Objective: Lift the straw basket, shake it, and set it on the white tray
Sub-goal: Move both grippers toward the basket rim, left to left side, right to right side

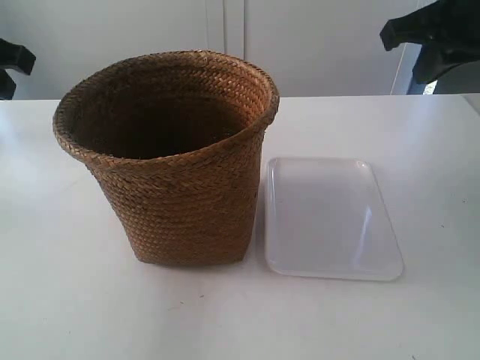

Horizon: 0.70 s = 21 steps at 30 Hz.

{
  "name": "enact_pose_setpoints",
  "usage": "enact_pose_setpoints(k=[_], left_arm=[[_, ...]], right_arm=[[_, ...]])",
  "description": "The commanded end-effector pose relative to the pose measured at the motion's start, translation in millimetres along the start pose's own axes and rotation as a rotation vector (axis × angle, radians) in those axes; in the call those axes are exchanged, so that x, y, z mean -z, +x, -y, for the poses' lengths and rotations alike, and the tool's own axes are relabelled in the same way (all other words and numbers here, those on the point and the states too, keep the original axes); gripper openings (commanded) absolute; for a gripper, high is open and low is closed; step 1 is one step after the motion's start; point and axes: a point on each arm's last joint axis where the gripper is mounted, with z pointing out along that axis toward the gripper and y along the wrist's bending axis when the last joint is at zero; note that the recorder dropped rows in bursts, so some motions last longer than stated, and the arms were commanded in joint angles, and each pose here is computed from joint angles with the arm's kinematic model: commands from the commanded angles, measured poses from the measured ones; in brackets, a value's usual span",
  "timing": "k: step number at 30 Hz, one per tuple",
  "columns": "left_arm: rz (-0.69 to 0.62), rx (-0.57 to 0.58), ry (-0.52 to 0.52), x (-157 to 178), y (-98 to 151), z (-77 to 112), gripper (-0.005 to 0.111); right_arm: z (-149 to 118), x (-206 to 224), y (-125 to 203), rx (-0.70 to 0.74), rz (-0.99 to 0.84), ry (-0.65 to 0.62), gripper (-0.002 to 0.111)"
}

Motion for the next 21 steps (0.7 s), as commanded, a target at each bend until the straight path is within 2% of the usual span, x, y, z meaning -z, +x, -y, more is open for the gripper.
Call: enact_pose_setpoints(k=[1,5,9,11,13,16,21], left_arm=[[0.028,0.028,0.073,10.5,-6.6,6.4,0.0],[0.085,-0.028,0.18,22.1,-15.1,16.7,0.0],[0.146,-0.084,0.264,30.1,-22.4,24.7,0.0],[0.178,-0.074,0.261,30.5,-25.2,24.5,0.0],[0.185,-0.073,0.259,30.5,-25.9,24.3,0.0],[0.169,-0.082,0.257,30.2,-24.4,24.1,0.0],[0.139,-0.115,0.262,29.9,-21.3,24.6,0.0]], right_arm=[[-7.1,12.4,-0.7,-0.031,0.043,-0.067,0.0],[-12.8,13.2,-3.5,-0.055,0.071,-0.132,0.0],[-29.4,22.6,-13.5,-0.071,0.161,-0.322,0.0],[-37.7,28.6,-19.3,-0.07,0.222,-0.424,0.0],[-41.4,31.6,-23.5,-0.077,0.269,-0.475,0.0],[-43.1,34.6,-29.2,-0.122,0.326,-0.511,0.0],[-44.5,33.4,-28.9,-0.136,0.311,-0.531,0.001]])
